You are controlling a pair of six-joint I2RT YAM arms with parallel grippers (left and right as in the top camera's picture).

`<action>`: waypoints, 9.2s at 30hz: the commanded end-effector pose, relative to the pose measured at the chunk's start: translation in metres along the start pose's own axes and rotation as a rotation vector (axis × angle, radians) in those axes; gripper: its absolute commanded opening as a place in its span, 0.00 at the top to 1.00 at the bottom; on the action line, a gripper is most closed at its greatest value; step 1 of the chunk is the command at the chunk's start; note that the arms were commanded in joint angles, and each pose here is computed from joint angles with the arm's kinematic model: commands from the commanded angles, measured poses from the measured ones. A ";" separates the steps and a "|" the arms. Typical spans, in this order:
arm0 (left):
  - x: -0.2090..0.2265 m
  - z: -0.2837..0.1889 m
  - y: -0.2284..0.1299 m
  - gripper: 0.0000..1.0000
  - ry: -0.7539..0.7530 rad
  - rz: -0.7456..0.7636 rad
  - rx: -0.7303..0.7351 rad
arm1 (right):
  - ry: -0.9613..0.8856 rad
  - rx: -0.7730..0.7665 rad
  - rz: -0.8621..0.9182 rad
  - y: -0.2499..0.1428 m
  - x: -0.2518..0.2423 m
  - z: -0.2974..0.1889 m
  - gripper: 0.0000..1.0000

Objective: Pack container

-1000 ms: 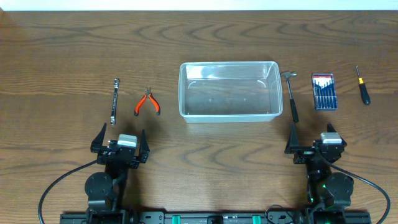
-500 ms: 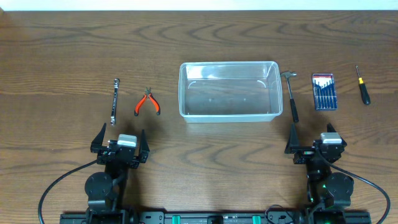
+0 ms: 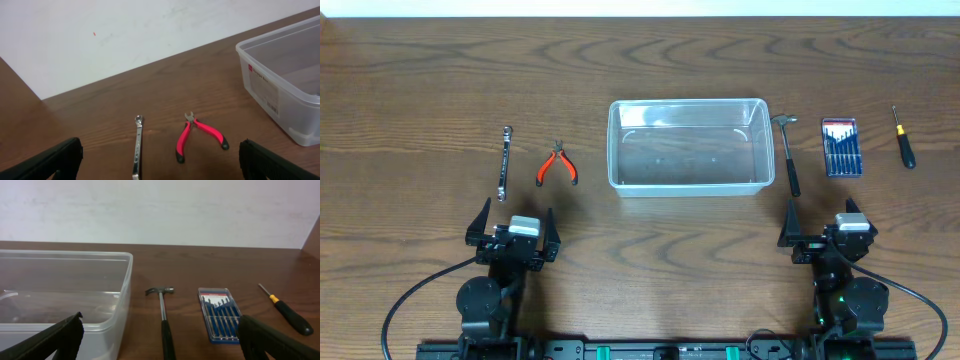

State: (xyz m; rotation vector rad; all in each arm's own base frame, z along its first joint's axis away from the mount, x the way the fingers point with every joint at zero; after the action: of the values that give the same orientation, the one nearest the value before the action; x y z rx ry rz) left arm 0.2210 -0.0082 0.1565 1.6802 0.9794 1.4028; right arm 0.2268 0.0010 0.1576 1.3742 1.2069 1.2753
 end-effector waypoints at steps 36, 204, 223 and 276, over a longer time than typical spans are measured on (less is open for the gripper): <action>-0.010 0.007 -0.034 0.02 -0.005 -0.333 0.144 | -0.199 0.510 0.093 0.111 -0.013 0.021 0.01; 0.005 -0.011 0.008 0.02 -0.116 -0.522 0.576 | 1.071 1.088 -0.981 -0.019 0.216 0.160 0.99; 0.005 -0.011 0.008 0.02 -0.116 -0.522 0.576 | 1.102 1.385 -0.902 -0.127 0.196 0.163 0.94; 0.005 -0.011 0.008 0.02 -0.117 -0.519 0.575 | -0.144 1.312 -0.183 -0.039 -0.141 0.192 0.01</action>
State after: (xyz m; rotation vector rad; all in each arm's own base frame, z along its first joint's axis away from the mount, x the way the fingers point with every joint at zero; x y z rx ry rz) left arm 0.2089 -0.0079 0.1577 1.7054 1.7230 0.6813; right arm 0.4183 -0.1324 0.0932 2.1495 2.0292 0.1157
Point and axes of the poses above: each gripper's point midway between its finger pads, its own z axis out along the fingers, its own x axis along the line the jaws close on, y = z × x, the point moved 2 cm from there along -z, back along the fingers, and after that the axes turned 8 degrees about z, right-handed, at the moved point
